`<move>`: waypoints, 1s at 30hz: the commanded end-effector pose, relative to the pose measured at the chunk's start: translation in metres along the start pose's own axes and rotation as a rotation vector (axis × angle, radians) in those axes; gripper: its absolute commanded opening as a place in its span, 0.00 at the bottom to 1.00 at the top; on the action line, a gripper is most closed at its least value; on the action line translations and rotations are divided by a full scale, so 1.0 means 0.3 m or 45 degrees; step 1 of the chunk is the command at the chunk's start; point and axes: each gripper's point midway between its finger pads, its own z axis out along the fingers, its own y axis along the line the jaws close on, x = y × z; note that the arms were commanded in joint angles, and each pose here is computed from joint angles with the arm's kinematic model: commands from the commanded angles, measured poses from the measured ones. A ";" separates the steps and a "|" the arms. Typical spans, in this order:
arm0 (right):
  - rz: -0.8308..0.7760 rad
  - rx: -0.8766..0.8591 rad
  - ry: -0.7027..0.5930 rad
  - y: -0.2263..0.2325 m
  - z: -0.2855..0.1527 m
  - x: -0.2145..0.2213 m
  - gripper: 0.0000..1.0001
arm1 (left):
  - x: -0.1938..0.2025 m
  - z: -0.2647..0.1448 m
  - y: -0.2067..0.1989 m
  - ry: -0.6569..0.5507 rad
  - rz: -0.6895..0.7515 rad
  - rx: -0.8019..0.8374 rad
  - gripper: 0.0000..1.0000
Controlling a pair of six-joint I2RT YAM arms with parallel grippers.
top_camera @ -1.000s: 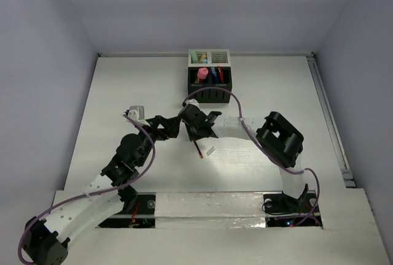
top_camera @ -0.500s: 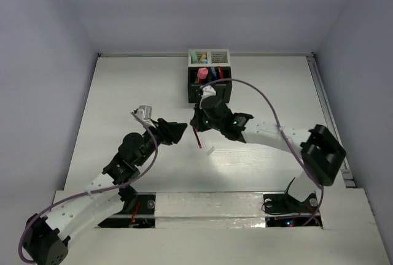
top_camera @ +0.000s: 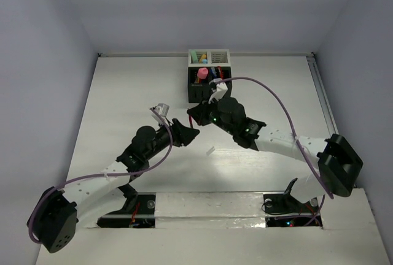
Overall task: Sort the stationery into containers
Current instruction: Move the pen to the center of the board.
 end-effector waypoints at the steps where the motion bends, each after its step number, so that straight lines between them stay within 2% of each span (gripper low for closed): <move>1: 0.043 -0.118 -0.166 0.087 -0.030 -0.127 0.00 | -0.064 0.003 -0.087 -0.088 0.011 0.147 0.46; 5: 0.046 -0.116 -0.176 0.079 -0.041 -0.124 0.00 | -0.059 0.008 -0.085 -0.081 0.013 0.149 0.33; 8: 0.042 -0.120 -0.176 0.083 -0.043 -0.127 0.00 | -0.048 0.014 -0.081 -0.066 0.011 0.148 0.32; 13: 0.045 -0.142 -0.169 0.095 -0.042 -0.125 0.00 | -0.044 0.022 -0.078 -0.057 0.020 0.147 0.22; 14: 0.044 -0.147 -0.163 0.097 -0.042 -0.122 0.00 | -0.048 0.024 -0.079 -0.061 0.024 0.148 0.18; 15: 0.045 -0.143 -0.157 0.094 -0.041 -0.117 0.00 | -0.050 0.024 -0.079 -0.063 0.032 0.147 0.07; 17: 0.042 -0.116 -0.165 0.082 -0.044 -0.123 0.00 | -0.057 0.026 -0.082 -0.066 0.040 0.144 0.00; 22: 0.014 -0.043 -0.160 0.037 -0.065 -0.130 0.00 | -0.070 0.019 -0.081 -0.078 0.086 0.132 0.00; 25: -0.017 -0.031 -0.117 0.022 -0.083 -0.125 0.26 | -0.072 0.018 -0.082 -0.079 0.105 0.132 0.00; 26: -0.033 -0.049 -0.092 0.032 -0.091 -0.121 0.39 | -0.071 0.018 -0.080 -0.078 0.111 0.130 0.00; 29: -0.069 -0.013 -0.052 -0.002 -0.140 -0.121 0.58 | -0.075 0.019 -0.073 -0.086 0.131 0.118 0.00; 30: -0.083 0.004 -0.010 -0.022 -0.161 -0.090 0.58 | -0.086 0.020 -0.059 -0.101 0.137 0.097 0.00</move>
